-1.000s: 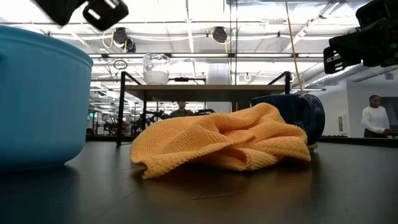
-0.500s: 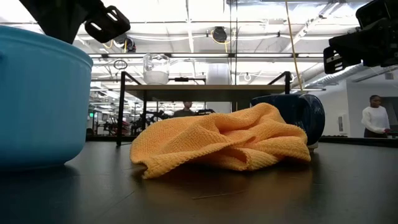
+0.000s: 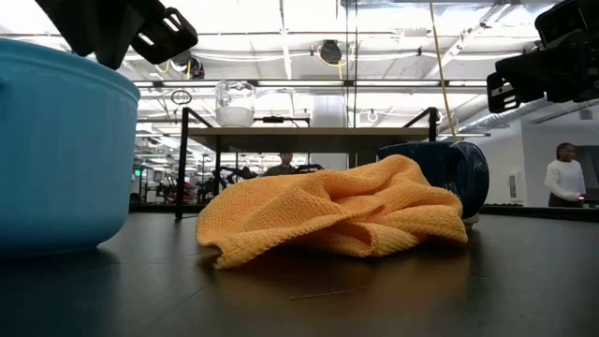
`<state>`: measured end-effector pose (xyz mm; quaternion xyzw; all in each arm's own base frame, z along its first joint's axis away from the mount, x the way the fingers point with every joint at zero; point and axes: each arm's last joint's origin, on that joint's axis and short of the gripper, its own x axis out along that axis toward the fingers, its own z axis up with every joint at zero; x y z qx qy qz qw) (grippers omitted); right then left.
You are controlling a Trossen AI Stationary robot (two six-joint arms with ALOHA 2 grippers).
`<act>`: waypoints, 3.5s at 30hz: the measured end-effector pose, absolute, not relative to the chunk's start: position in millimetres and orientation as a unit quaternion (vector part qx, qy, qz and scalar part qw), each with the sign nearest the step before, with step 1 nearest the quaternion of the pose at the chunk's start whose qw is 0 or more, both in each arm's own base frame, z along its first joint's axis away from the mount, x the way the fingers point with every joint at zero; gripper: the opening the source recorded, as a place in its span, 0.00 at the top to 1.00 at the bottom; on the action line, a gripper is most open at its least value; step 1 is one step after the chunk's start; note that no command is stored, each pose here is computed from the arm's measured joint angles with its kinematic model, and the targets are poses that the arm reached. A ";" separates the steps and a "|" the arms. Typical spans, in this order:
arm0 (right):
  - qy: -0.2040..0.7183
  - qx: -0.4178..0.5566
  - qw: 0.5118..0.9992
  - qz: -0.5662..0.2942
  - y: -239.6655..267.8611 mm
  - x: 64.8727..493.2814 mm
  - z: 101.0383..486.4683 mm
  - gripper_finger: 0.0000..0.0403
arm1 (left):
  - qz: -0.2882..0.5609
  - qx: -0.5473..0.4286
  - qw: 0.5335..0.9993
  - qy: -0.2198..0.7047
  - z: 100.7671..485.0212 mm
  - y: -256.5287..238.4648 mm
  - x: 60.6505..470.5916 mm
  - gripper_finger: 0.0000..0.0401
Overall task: Stack small to large cups/mugs on shelf
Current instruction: Put the light blue mug on the shelf
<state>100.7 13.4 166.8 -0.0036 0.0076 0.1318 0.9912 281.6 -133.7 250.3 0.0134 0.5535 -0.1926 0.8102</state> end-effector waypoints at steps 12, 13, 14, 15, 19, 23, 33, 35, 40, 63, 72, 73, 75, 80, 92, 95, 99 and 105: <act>0.008 -0.004 0.991 0.132 13.4 100.7 166.8 1.00 | -0.200 0.004 0.816 0.542 251.7 -134.0 284.5 0.78; 0.008 -0.004 0.991 0.132 13.4 100.7 166.8 1.00 | -0.200 0.003 0.816 0.542 251.7 -133.9 284.5 0.78; 0.008 -0.004 0.991 0.132 13.4 100.7 166.8 1.00 | -0.199 0.002 0.816 0.542 251.7 -133.9 284.5 0.78; 0.008 -0.004 0.991 0.132 13.4 100.7 166.7 1.00 | -0.198 0.001 0.816 0.542 251.8 -133.9 284.6 0.78; 0.008 -0.003 0.991 0.132 13.4 100.7 166.8 1.00 | -0.190 -0.010 0.818 0.544 251.9 -132.1 285.7 0.78; 0.008 -0.003 0.991 0.132 13.4 100.7 166.8 1.00 | -0.187 -0.014 0.820 0.541 252.2 -130.4 287.2 0.78; 0.008 -0.002 0.991 0.132 13.5 100.7 166.7 1.00 | -0.180 -0.025 0.820 0.543 252.1 -127.9 288.2 0.78; 0.008 -0.002 0.991 0.132 13.5 100.7 166.7 1.00 | -0.180 -0.028 0.819 0.543 252.2 -127.7 288.3 0.78; 0.008 -0.002 0.991 0.132 13.5 100.7 166.8 1.00 | -0.180 -0.027 0.820 0.543 252.1 -126.9 288.7 0.78; 0.013 -0.001 0.991 0.132 13.5 100.7 165.8 1.00 | -0.166 -0.062 0.813 0.554 251.8 -121.5 289.9 0.78; 0.014 -0.001 0.991 0.132 13.5 100.7 165.6 1.00 | -0.169 -0.067 0.811 0.556 251.8 -122.6 289.3 0.78; 0.014 -0.001 0.991 0.132 13.5 100.7 165.5 1.00 | -0.170 -0.058 0.813 0.554 251.7 -122.4 289.5 0.78; 0.014 -0.001 0.991 0.132 13.5 100.7 165.6 1.00 | -0.171 -0.040 0.817 0.550 251.6 -121.8 289.7 0.78; 0.015 -0.001 0.991 0.132 13.5 100.7 165.5 1.00 | -0.154 -0.024 0.824 0.544 251.5 -120.5 290.5 0.78; 0.015 -0.002 0.991 0.132 13.5 100.7 165.4 1.00 | -0.166 0.006 0.808 0.566 248.8 -118.7 285.2 0.78; 0.015 -0.003 0.991 0.132 13.5 100.7 165.3 1.00 | -0.163 0.001 0.811 0.562 249.2 -117.7 286.5 0.78; 0.015 -0.005 0.991 0.132 13.5 100.7 165.3 1.00 | -0.151 -0.017 0.811 0.565 249.2 -113.0 288.3 0.78; 0.015 -0.005 0.991 0.132 13.5 100.7 165.4 1.00 | -0.160 -0.041 0.804 0.571 249.2 -108.2 289.7 0.78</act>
